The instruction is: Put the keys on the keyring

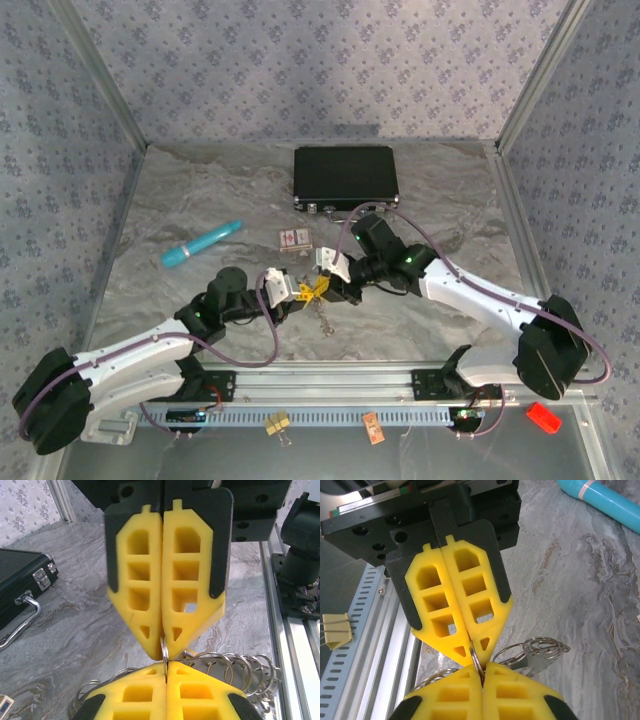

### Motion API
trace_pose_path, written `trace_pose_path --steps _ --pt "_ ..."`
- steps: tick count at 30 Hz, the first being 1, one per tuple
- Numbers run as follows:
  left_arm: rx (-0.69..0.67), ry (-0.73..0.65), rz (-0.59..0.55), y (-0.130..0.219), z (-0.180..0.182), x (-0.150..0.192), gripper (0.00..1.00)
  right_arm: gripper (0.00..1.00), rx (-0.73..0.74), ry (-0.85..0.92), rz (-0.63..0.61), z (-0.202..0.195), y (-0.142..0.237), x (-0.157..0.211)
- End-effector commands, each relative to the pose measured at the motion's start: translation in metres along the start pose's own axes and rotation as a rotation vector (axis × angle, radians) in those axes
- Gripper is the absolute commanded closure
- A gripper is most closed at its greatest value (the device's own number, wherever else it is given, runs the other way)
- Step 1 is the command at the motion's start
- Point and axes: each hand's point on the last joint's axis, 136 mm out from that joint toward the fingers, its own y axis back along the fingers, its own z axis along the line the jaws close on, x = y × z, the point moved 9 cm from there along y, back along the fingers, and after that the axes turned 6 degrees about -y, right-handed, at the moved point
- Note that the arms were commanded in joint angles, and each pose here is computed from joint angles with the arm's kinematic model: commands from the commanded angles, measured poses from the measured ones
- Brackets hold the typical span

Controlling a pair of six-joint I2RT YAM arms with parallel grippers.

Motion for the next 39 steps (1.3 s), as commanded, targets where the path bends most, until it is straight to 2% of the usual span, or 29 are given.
trace_pose_path --steps 1,3,4,6,11,17,21,22,24,27,28,31,39 --pt "-0.018 -0.018 -0.074 0.001 0.004 -0.013 1.0 1.0 -0.022 -0.002 -0.025 0.002 0.002 -0.004" --pt "-0.037 -0.007 -0.038 0.0 0.006 -0.012 0.88 1.0 -0.016 0.013 -0.006 0.004 0.005 -0.007" --pt "-0.041 -0.008 -0.015 0.0 0.007 -0.012 0.79 1.0 -0.007 0.023 0.014 0.004 0.007 -0.009" --pt "-0.04 -0.015 0.018 0.0 0.008 -0.012 0.76 1.0 0.012 0.052 0.068 0.006 0.009 -0.011" --pt "-0.021 -0.031 0.058 0.0 0.008 -0.015 0.78 1.0 0.037 0.117 0.225 0.009 0.008 -0.015" --pt "-0.002 -0.036 0.048 -0.002 0.008 -0.019 0.8 1.0 0.042 0.171 0.296 0.013 0.001 -0.024" --pt "0.006 -0.045 0.046 -0.002 0.007 -0.02 0.94 1.0 0.029 0.184 0.339 0.016 -0.005 -0.02" --pt "0.007 -0.044 0.046 -0.002 0.007 -0.02 0.98 1.0 0.036 0.201 0.311 0.016 -0.001 -0.031" --pt "0.012 -0.043 0.045 -0.001 0.006 -0.019 1.0 1.0 0.028 0.188 0.28 0.017 0.003 -0.032" --pt "0.011 -0.041 0.017 0.0 0.005 -0.017 1.0 0.77 0.0 0.119 0.163 0.014 0.011 -0.023" --pt "0.01 -0.042 0.002 0.0 0.005 -0.018 1.0 0.74 -0.005 0.102 0.119 0.013 0.014 -0.022" --pt "0.01 -0.047 -0.037 0.001 0.003 -0.017 1.0 0.71 -0.012 0.06 0.036 0.009 0.017 -0.018" --pt "0.016 -0.062 -0.093 0.001 0.001 -0.015 1.0 0.72 -0.024 0.003 0.003 0.004 0.006 -0.005"
